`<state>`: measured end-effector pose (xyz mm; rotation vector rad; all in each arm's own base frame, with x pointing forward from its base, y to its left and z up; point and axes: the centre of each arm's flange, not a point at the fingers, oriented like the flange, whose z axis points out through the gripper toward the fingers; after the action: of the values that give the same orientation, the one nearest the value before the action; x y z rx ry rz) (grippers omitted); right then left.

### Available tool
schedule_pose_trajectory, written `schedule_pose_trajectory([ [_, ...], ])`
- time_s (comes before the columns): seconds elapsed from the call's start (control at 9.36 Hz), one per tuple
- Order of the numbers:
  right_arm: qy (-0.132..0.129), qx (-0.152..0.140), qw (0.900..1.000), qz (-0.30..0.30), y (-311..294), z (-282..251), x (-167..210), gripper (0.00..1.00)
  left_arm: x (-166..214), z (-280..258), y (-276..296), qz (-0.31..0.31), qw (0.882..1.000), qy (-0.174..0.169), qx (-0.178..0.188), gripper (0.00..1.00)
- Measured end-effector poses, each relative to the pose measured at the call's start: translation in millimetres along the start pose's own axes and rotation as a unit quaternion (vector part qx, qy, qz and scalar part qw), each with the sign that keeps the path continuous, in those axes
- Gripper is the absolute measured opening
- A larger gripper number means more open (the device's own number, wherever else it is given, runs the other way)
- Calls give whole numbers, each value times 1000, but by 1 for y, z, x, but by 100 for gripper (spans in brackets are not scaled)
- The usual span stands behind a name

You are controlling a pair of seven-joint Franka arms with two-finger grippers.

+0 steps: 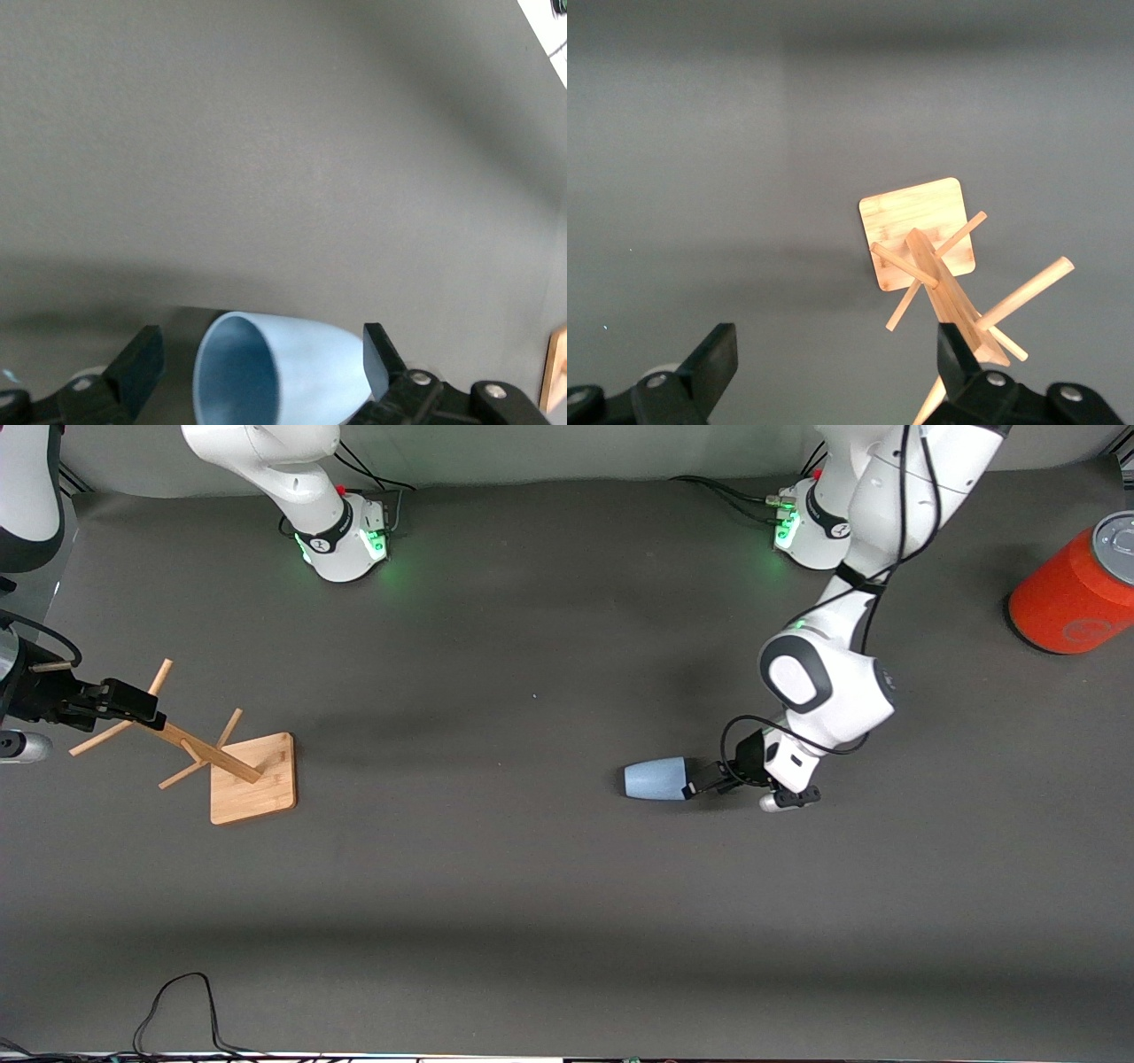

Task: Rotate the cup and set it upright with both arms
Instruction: 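Rotate the cup with the left gripper until its rim faces up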

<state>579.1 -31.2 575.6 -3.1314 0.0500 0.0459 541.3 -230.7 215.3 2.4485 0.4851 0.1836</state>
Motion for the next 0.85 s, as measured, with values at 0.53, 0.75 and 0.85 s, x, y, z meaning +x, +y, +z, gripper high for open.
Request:
schedule_pose_trajectory([
  [0.53,0,0,1000,1,1,0,0,100,-29,14,21,-41,999,-4,5,46],
  [0.75,0,0,1000,1,1,0,0,100,-23,8,25,-20,1000,12,4,18],
  [0.85,0,0,1000,1,1,0,0,100,-16,0,27,19,999,39,12,15],
])
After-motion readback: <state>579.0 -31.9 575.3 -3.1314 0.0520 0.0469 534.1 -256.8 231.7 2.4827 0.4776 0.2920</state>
